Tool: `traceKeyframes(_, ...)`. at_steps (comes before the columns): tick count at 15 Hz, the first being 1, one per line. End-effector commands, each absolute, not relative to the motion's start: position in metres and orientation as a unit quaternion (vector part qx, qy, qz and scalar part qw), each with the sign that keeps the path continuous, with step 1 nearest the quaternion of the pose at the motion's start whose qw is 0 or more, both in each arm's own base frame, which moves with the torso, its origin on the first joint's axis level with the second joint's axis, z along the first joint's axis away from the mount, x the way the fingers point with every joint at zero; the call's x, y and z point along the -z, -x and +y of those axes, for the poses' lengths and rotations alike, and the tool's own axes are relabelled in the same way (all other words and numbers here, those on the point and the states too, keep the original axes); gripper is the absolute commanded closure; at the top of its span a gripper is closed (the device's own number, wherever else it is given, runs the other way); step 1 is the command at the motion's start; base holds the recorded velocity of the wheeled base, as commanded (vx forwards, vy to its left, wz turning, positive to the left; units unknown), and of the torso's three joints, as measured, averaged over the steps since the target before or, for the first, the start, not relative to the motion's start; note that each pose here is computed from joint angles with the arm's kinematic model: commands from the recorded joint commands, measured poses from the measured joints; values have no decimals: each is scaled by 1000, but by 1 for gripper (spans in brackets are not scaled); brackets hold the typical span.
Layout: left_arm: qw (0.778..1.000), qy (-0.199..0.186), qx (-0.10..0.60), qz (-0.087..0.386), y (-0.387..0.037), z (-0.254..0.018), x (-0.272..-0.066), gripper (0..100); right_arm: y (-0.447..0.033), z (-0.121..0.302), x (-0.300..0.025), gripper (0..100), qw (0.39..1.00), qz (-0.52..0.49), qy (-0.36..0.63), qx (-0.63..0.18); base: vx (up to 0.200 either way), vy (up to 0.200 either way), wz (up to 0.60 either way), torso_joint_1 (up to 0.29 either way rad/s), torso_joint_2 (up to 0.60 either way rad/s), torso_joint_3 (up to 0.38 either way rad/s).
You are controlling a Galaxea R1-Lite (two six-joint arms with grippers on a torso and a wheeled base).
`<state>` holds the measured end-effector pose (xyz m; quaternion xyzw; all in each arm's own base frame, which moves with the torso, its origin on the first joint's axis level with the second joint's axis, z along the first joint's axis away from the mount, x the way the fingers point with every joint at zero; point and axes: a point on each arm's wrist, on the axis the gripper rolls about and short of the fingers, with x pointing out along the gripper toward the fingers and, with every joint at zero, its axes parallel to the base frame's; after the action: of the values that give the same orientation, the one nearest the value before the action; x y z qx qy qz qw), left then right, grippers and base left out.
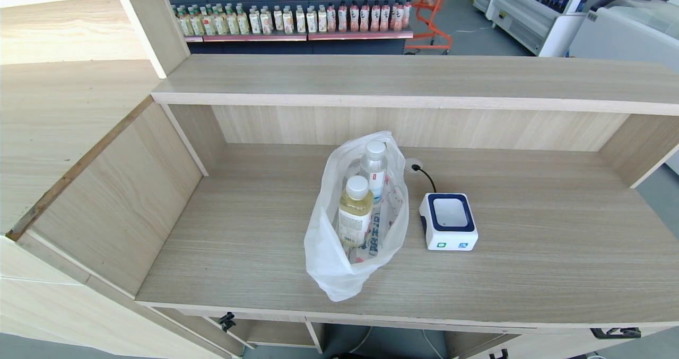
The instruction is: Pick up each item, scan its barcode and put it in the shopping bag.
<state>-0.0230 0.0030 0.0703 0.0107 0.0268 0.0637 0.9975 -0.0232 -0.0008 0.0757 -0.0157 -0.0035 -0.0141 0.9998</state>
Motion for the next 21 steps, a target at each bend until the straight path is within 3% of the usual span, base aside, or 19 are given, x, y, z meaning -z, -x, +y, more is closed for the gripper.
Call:
traceKeyframes(1,998,-11,-64,27,23,3,-70,0,23,-1,-76,100,1000,-1,16,14,0,0,0,0,0,0)
traceKeyframes(3,998,-12,-64,27,23,3,-70,0,23,-1,-76,100,1000,-1,16,14,0,0,0,0,0,0)
traceKeyframes(9,998,-12,-64,27,23,3,-70,0,23,-1,-76,100,1000,-1,16,14,0,-200,0,5,3,3)
traceKeyframes(13,998,-12,-64,27,23,3,-70,0,23,-1,-76,100,1000,-1,16,14,0,0,0,0,0,0)
traceKeyframes(18,998,-11,-64,27,23,3,-70,0,23,-1,-76,100,1000,-1,16,14,200,0,0,-1,4,2)
traceKeyframes(21,998,-11,-64,27,23,3,-70,0,23,-1,-76,100,1000,-1,16,14,0,0,0,0,0,0)
